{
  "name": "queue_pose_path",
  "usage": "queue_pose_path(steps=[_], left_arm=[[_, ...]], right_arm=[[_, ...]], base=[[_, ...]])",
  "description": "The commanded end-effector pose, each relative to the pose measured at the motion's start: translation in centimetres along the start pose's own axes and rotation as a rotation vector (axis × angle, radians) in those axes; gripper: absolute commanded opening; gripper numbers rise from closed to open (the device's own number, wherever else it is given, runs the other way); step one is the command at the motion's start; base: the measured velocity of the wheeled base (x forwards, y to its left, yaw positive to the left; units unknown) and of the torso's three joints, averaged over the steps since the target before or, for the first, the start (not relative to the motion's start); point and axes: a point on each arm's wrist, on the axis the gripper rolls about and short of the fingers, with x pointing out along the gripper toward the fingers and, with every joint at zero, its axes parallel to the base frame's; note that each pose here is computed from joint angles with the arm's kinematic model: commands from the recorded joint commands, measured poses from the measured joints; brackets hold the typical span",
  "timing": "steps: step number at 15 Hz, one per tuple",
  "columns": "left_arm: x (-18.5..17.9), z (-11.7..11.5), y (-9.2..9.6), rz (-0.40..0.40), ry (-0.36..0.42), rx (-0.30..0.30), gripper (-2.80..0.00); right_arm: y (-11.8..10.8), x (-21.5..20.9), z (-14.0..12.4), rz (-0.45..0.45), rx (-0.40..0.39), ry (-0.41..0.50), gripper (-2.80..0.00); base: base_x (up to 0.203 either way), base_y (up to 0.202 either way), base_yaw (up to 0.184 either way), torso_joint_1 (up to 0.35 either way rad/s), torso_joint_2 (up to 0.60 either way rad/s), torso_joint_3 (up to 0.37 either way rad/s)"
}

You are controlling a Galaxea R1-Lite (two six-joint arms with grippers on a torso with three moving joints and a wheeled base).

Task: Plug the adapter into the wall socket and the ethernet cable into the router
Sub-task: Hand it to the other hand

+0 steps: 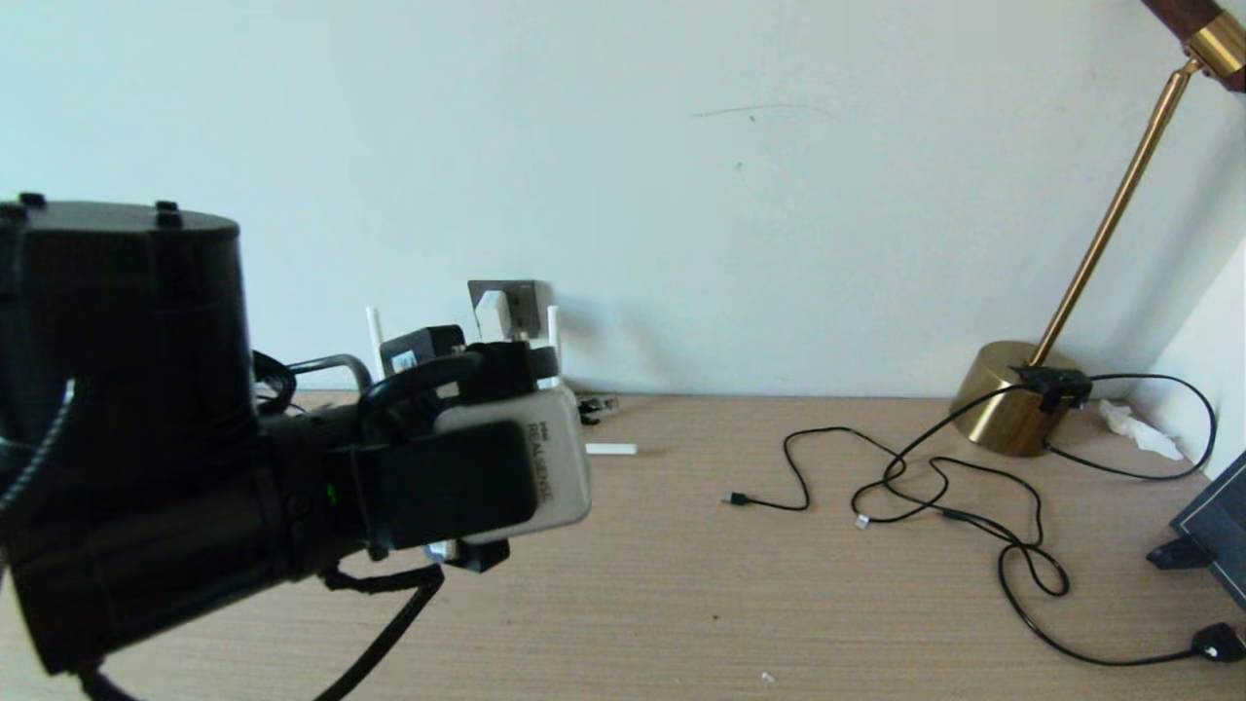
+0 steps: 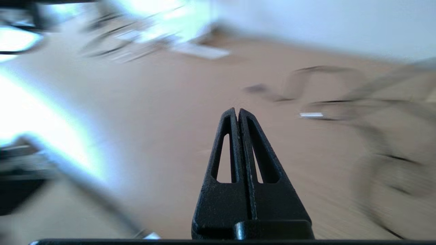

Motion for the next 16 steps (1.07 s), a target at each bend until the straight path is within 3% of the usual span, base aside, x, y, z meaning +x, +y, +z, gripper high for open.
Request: queue_pose_path(steps=[1, 6, 9, 10, 16], left_arm=[[0.4, 0.3, -0.4, -0.014, -0.007, 0.01, -2.8], [5.4, 2.1, -0.2, -0.027, -0.035, 0.005, -2.8], [8.9, 3.4, -0.1, -0.034, -0.077, -0.011, -2.8], [9.5, 3.9, -0.3, -0.042, -0.093, -0.01, -2.8], [9.5, 5.9, -1.3, -0.042, -0.158, 0.003, -2.8]], right_arm=[[-2.4, 4.4, 1.3, 0.119, 0.116, 0.161, -2.8], [-4.0, 12.8, 4.1, 0.308, 0.205, 0.258, -2.8], [-2.8, 16.3, 4.5, 0.268, 0.186, 0.225, -2.8], [-2.4, 17.2, 4.4, 0.254, 0.173, 0.209, 0.0], [-1.9, 17.5, 4.5, 0.276, 0.171, 0.172, 0.0]], base=[[0.0, 0.0, 0.0, 0.0, 0.0, 0.0], [0.0, 0.0, 0.0, 0.0, 0.0, 0.0], [0.0, 0.0, 0.0, 0.0, 0.0, 0.0], [0.0, 0.0, 0.0, 0.0, 0.0, 0.0], [0.0, 0.0, 0.0, 0.0, 0.0, 0.0]])
